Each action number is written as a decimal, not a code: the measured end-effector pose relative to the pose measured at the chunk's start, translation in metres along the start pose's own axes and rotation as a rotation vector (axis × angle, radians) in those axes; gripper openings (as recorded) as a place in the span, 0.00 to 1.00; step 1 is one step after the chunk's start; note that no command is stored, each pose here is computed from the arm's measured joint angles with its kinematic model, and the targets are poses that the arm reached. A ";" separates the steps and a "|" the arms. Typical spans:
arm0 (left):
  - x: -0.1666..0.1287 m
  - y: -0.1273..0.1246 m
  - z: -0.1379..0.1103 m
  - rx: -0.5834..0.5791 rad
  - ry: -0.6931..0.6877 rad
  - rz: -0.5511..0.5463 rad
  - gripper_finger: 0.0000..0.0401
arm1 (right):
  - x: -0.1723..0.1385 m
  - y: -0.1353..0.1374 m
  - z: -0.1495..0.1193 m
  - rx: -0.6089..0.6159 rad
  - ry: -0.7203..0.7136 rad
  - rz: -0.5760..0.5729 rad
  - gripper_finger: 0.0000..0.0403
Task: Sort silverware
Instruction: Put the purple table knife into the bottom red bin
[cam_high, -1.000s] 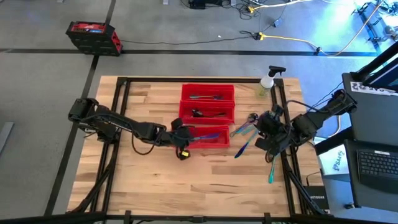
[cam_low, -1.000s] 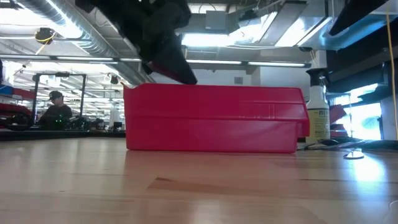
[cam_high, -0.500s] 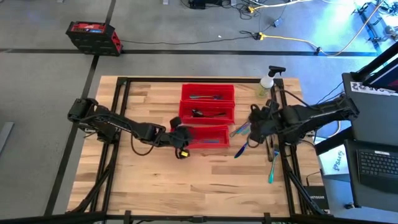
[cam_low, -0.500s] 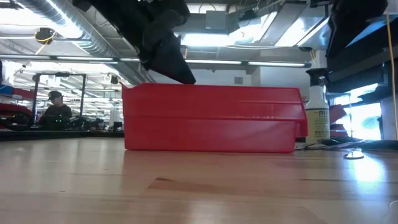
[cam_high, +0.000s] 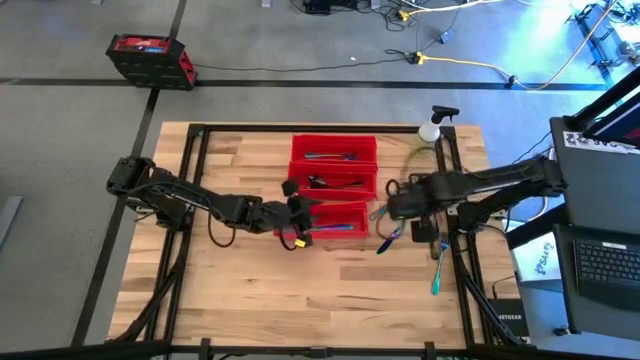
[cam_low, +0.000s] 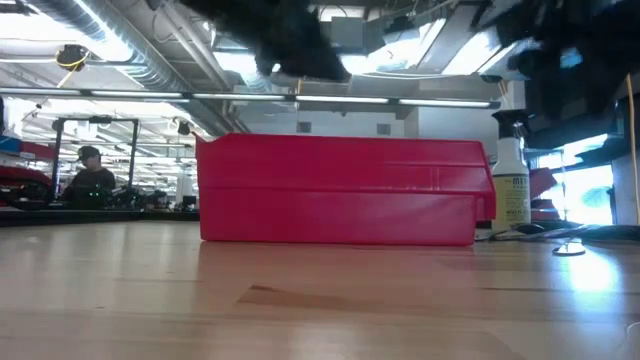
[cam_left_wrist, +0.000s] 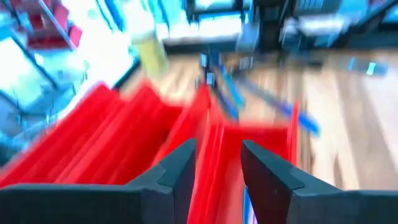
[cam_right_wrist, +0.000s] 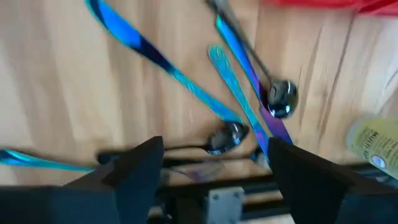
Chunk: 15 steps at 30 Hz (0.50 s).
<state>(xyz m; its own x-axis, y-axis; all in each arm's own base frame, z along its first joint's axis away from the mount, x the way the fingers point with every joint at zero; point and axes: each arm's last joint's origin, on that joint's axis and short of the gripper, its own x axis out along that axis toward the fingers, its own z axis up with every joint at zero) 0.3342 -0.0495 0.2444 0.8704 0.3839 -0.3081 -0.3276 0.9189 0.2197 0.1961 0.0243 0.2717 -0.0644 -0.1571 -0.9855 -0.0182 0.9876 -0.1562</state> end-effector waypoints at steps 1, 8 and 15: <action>0.000 0.000 0.004 -0.001 -0.040 0.001 0.28 | 0.006 -0.002 0.006 -0.023 0.044 -0.004 0.65; 0.000 0.003 0.015 -0.032 -0.134 0.010 0.28 | 0.047 -0.028 0.036 -0.077 0.270 -0.019 0.59; 0.000 0.003 0.015 -0.050 -0.134 0.009 0.28 | 0.076 -0.051 0.037 -0.092 0.380 -0.019 0.56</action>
<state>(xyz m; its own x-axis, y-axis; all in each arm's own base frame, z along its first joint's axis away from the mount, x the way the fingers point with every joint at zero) 0.3388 -0.0484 0.2587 0.9075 0.3798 -0.1796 -0.3507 0.9202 0.1740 0.2291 -0.0379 0.2028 -0.4281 -0.1843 -0.8848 -0.1112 0.9823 -0.1508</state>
